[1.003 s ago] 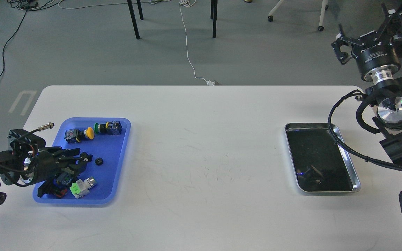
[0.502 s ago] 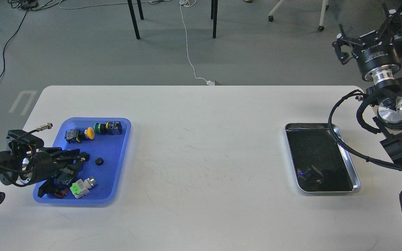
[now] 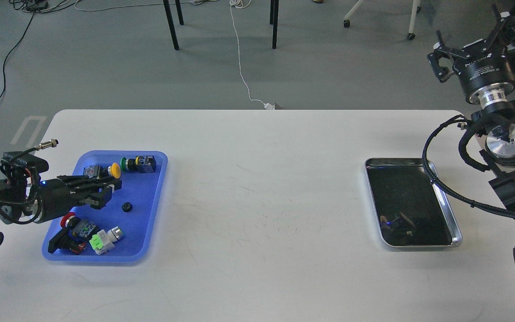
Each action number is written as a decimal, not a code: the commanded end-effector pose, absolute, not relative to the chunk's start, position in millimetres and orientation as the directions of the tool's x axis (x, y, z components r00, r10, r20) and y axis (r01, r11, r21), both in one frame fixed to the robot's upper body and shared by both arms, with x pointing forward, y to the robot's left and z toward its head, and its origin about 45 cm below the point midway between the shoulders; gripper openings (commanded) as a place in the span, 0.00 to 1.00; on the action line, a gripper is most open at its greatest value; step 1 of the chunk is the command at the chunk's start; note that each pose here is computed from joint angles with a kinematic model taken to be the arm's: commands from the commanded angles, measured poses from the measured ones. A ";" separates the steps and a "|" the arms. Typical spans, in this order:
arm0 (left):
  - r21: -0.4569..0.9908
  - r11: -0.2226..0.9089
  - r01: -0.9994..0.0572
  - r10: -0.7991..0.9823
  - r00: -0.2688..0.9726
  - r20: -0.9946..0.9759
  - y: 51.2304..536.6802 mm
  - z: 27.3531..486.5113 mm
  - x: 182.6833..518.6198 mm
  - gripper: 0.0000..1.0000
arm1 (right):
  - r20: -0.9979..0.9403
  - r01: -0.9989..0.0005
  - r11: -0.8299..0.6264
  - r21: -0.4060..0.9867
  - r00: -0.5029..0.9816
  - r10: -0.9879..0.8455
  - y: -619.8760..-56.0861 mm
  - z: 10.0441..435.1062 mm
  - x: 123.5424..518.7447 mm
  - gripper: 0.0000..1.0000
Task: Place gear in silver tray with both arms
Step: 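Carry the black gear with the left gripper toward the table center, then release the gear on the table and lift the left arm away, then reach the right gripper down to the black gear and grasp it, then carry the gear with the right gripper into the silver tray and release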
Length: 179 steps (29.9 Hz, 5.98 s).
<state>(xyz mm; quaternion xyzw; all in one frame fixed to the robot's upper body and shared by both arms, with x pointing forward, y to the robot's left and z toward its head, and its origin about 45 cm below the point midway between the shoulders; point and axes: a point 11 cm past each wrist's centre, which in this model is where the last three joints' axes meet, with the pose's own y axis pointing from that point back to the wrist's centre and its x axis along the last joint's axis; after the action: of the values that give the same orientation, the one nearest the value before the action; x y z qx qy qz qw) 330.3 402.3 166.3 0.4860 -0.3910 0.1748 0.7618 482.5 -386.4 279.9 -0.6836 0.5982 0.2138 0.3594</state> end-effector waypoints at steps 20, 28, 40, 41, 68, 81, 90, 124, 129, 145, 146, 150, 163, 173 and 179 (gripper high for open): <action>0.447 0.806 -0.388 -0.294 0.394 0.871 101.7 204.8 384.9 0.12 | -0.389 -0.999 -0.032 -0.019 0.036 -0.921 -524.3 287.9 390.8 0.99; 0.515 0.824 -0.236 -0.407 0.386 0.828 36.1 160.5 338.7 0.12 | -0.352 -0.993 -0.106 0.046 0.083 -0.932 -507.5 276.8 386.9 0.99; 0.615 0.718 -0.326 -0.462 0.439 0.771 56.0 92.4 352.6 0.14 | -0.280 -0.986 -0.157 -0.048 0.164 -0.946 -491.8 330.2 418.7 0.99; 0.616 0.718 -0.324 -0.464 0.436 0.771 56.3 91.1 351.4 0.14 | -0.265 -0.985 -0.166 -0.050 0.173 -0.949 -489.9 333.9 420.6 0.99; 0.050 0.865 -0.499 0.365 0.695 0.619 14.5 243.1 393.5 0.94 | -0.164 -0.952 -0.299 -0.070 0.306 -0.938 -439.4 367.5 452.4 0.99; -0.124 0.511 -0.851 0.824 0.525 -0.212 233.4 314.5 474.9 0.98 | 0.189 -0.785 -0.616 0.067 0.616 -0.765 -288.0 381.5 490.8 0.99; -0.222 0.287 -0.932 0.776 0.363 -0.516 321.5 317.8 471.6 0.98 | 0.513 -0.565 -0.706 0.427 0.794 -0.326 -172.9 349.5 483.3 0.98; -0.237 0.216 -0.947 0.768 0.315 -0.558 359.9 307.0 456.2 0.98 | 0.323 -0.153 -0.322 0.934 0.742 0.587 -120.9 158.4 386.7 0.66; -0.234 0.214 -0.948 0.770 0.311 -0.557 362.0 305.9 455.1 0.98 | 0.328 -0.151 -0.326 0.933 0.731 0.599 -107.7 153.0 385.4 0.61; -0.246 0.208 -0.947 0.777 0.313 -0.546 373.9 310.4 451.6 0.98 | 0.305 -0.154 -0.286 0.946 0.723 0.620 -116.9 150.0 385.7 0.55; -0.244 0.209 -0.947 0.777 0.313 -0.546 373.8 310.3 451.6 0.98 | 0.303 -0.153 -0.285 0.946 0.724 0.620 -117.4 149.2 385.2 0.54; -0.244 0.209 -0.947 0.777 0.313 -0.546 373.8 310.3 451.6 0.98 | 0.305 -0.156 -0.283 0.946 0.724 0.619 -117.9 149.6 386.2 0.53; -0.245 0.210 -0.946 0.779 0.314 -0.544 374.2 310.6 451.5 0.98 | 0.297 -0.157 -0.270 0.950 0.723 0.624 -122.2 146.9 386.4 0.25; -0.245 0.210 -0.947 0.779 0.313 -0.543 374.9 310.9 451.4 0.98 | 0.338 -0.207 -0.278 0.938 0.728 0.597 -132.7 170.0 403.3 0.21; -0.248 0.210 -0.946 0.778 0.316 -0.543 374.1 312.4 451.7 0.98 | 0.363 -0.259 -0.261 0.930 0.760 0.539 -183.1 195.2 414.1 0.21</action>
<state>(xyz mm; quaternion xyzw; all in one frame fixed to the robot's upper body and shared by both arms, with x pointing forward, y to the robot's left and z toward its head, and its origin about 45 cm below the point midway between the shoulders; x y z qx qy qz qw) 451.4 374.6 311.5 -0.2743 0.1523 0.5654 0.7628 408.2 -154.8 182.4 -0.7222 -0.1189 -0.3403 -0.5903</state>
